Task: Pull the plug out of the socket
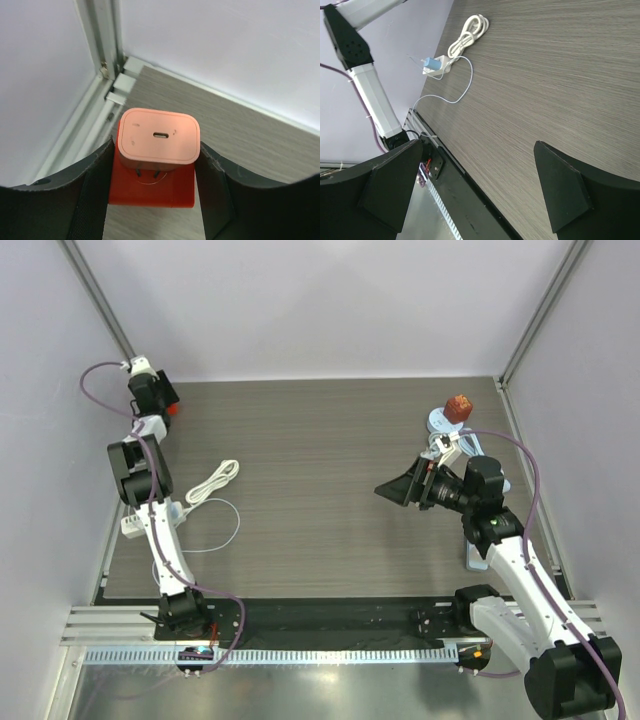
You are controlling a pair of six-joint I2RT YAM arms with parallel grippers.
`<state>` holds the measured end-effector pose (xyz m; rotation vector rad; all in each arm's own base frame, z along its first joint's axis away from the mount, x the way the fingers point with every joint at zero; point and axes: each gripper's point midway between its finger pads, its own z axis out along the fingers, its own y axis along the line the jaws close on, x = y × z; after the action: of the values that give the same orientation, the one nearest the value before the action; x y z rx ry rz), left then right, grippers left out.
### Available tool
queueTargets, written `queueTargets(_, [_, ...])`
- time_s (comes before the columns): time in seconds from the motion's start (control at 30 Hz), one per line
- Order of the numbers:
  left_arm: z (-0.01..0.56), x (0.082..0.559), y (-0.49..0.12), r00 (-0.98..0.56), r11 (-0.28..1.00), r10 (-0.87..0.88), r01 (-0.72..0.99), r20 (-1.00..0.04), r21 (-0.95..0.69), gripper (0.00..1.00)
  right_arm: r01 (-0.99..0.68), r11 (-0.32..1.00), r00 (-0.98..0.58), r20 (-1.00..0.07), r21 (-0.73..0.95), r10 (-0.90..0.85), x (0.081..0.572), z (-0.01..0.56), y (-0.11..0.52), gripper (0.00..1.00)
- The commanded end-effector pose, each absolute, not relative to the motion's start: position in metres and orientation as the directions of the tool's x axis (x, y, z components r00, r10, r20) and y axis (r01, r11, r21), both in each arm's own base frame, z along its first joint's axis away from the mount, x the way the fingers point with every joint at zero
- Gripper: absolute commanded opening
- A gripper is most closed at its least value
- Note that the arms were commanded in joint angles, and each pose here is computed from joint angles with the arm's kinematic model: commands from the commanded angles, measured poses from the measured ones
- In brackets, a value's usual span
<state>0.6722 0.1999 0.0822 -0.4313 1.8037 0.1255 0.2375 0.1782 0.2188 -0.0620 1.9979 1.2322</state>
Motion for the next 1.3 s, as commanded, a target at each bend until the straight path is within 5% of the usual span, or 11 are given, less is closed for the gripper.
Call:
queueTargets(0.0, [0.113,0.665,0.154,-0.283,0.96,-0.134,-0.276,-0.95,-0.053,0.39,-0.426,0.566,-0.664,-0.669,0.706,0.334,0.244,0.228,0.174,1.0])
queueTargets(0.13, [0.12,0.651,0.099,-0.365,0.987,-0.042,-0.158,-0.93,0.017,0.39,-0.407,0.589,-0.681,-0.661,0.698,0.314,0.242,0.212,0.172,1.0])
queueTargets(0.37, [0.133,0.61,0.018,-0.38,0.983,-0.184,-0.071,-0.907,-0.169,0.36,-0.395,0.586,-0.691,-0.649,0.708,0.318,0.233,0.202,0.171,1.0])
queueTargets(0.7, [0.128,0.52,-0.134,-0.478,0.972,-0.097,0.144,-0.873,-0.186,0.35,-0.368,0.595,-0.709,-0.63,0.714,0.317,0.224,0.185,0.179,1.0])
queueTargets(1.03, [0.134,0.402,-0.2,-0.515,0.953,-0.167,0.133,-0.841,-0.271,0.37,-0.29,0.588,-0.772,-0.548,0.755,0.322,0.213,0.138,0.21,1.0])
queueTargets(1.27, [0.094,0.336,-0.228,-0.594,0.952,-0.122,0.156,-0.796,-0.262,0.51,-0.287,0.599,-0.779,-0.546,0.748,0.308,0.201,0.129,0.237,1.0])
